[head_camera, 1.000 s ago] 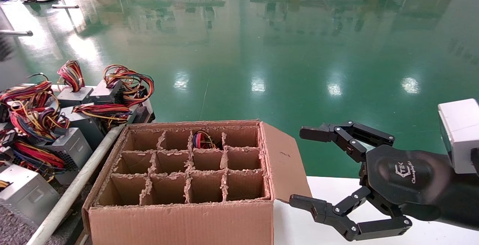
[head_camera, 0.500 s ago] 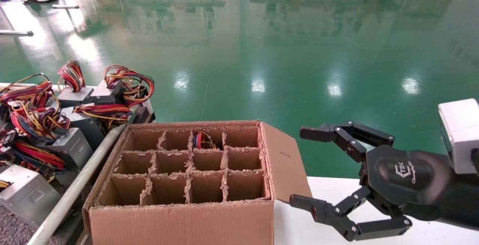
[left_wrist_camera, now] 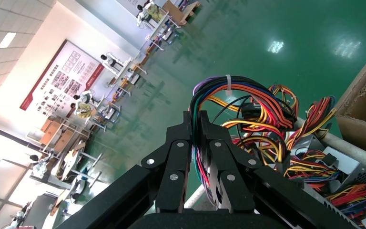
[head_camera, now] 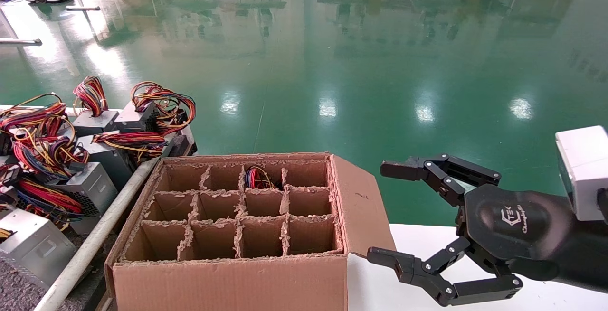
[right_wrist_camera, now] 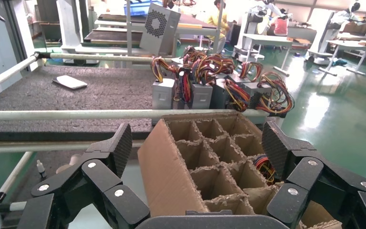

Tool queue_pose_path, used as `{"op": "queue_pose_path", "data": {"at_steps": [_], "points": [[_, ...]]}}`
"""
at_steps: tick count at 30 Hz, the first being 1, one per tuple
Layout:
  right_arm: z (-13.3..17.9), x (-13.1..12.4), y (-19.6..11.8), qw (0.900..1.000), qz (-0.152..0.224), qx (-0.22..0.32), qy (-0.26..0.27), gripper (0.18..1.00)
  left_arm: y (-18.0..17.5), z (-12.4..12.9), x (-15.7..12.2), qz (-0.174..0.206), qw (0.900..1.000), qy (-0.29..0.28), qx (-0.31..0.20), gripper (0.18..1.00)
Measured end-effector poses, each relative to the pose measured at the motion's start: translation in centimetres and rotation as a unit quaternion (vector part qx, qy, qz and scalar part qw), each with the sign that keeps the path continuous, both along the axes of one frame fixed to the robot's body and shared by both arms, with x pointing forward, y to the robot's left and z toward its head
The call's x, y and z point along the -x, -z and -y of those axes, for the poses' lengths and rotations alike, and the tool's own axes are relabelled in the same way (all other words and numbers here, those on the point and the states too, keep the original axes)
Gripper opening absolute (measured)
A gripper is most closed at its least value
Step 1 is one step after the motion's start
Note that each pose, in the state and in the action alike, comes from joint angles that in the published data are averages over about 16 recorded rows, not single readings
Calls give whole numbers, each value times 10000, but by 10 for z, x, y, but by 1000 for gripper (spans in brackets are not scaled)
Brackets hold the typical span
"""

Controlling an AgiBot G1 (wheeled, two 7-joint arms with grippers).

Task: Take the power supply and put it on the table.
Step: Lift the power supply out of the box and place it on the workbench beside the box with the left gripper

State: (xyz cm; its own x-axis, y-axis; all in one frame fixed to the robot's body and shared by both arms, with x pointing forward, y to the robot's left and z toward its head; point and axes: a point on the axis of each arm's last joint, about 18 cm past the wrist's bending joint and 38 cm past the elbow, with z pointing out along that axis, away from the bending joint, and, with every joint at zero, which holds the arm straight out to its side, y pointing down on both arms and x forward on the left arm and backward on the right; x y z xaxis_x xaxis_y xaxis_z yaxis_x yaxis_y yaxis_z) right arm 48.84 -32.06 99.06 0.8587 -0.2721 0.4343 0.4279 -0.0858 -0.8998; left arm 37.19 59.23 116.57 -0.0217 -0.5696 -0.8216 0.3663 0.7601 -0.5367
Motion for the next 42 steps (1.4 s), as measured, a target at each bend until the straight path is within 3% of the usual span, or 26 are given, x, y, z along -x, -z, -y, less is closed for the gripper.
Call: {"op": "queue_pose_path", "data": {"at_steps": [19,42], "points": [[0,0,0,10000,0,0,0,1000,-3,-7,-4,86,9999,-116,48,206],[0,0,0,10000,0,0,0,1000,20,-75,8,107,9915,-1229,423,206]]}}
